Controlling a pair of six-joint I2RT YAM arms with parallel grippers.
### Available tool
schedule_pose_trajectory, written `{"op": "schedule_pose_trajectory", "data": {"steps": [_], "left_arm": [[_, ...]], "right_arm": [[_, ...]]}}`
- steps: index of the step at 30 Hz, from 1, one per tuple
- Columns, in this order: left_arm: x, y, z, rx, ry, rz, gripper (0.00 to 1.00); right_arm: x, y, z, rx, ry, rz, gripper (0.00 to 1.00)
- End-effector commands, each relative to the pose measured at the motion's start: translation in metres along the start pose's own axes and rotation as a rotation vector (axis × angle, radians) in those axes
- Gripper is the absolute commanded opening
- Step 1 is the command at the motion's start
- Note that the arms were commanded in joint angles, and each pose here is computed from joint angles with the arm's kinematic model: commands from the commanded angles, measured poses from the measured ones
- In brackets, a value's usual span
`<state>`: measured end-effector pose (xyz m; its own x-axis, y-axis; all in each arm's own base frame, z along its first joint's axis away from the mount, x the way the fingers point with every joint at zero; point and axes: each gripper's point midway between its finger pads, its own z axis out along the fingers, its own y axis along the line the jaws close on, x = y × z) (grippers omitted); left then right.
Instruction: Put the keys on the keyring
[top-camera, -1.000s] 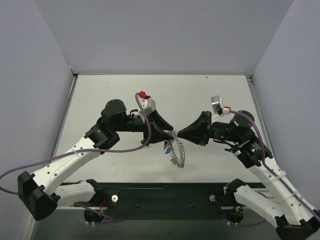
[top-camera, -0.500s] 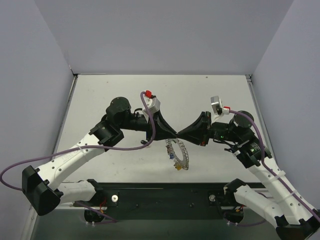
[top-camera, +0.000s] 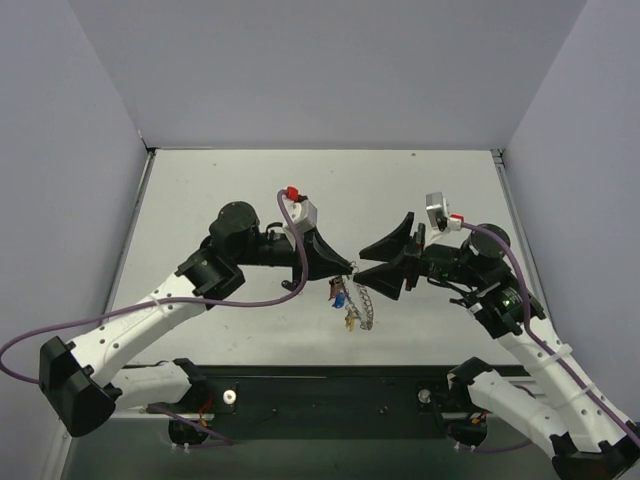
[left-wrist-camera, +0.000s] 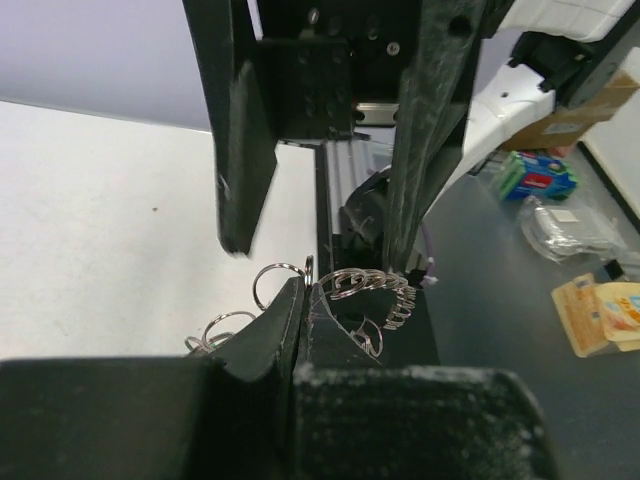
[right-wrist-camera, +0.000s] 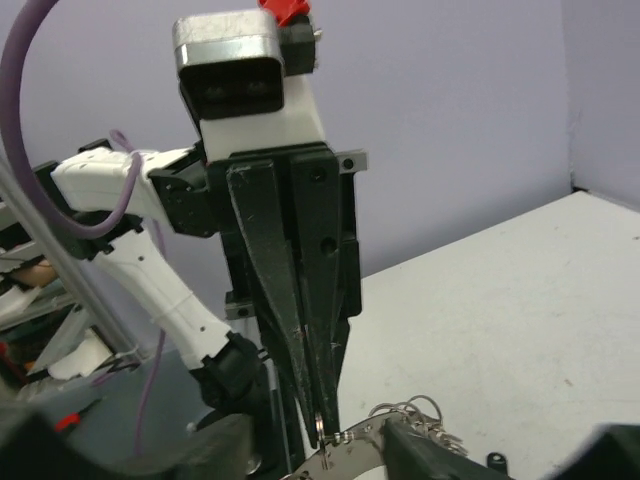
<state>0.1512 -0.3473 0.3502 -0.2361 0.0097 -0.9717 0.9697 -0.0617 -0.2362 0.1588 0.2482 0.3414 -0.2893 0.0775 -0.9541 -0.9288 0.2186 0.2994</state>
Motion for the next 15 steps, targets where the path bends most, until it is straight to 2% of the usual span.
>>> {"op": "schedule_pose_trajectory", "data": {"steps": [1,2,5,8,10,13,15], "left_arm": [[-0.033,-0.004,-0.016,-0.093,-0.161,0.184,0.00],[-0.024,-0.004,-0.021,-0.111,-0.171,0.202,0.00],[-0.023,0.000,-0.031,-0.170,-0.228,0.281,0.00],[-0.024,-0.005,-0.037,-0.174,-0.270,0.388,0.00],[-0.011,-0.008,-0.039,-0.161,-0.283,0.461,0.00],[0.008,-0.017,-0.044,-0.130,-0.306,0.643,0.00],[0.007,-0.024,-0.048,-0.130,-0.344,0.762,0.00]], "right_arm": [[-0.025,-0.009,-0.011,0.092,-0.113,-0.097,0.68],[-0.031,-0.014,-0.017,0.143,-0.147,-0.114,0.78],[-0.034,-0.029,-0.028,0.247,-0.195,-0.120,0.89],[-0.031,-0.037,-0.031,0.276,-0.197,-0.116,0.92],[-0.029,-0.039,-0.030,0.272,-0.190,-0.110,0.92],[-0.024,-0.042,-0.027,0.267,-0.171,-0.104,0.92],[-0.022,-0.045,-0.026,0.268,-0.162,-0.104,0.93]]}}
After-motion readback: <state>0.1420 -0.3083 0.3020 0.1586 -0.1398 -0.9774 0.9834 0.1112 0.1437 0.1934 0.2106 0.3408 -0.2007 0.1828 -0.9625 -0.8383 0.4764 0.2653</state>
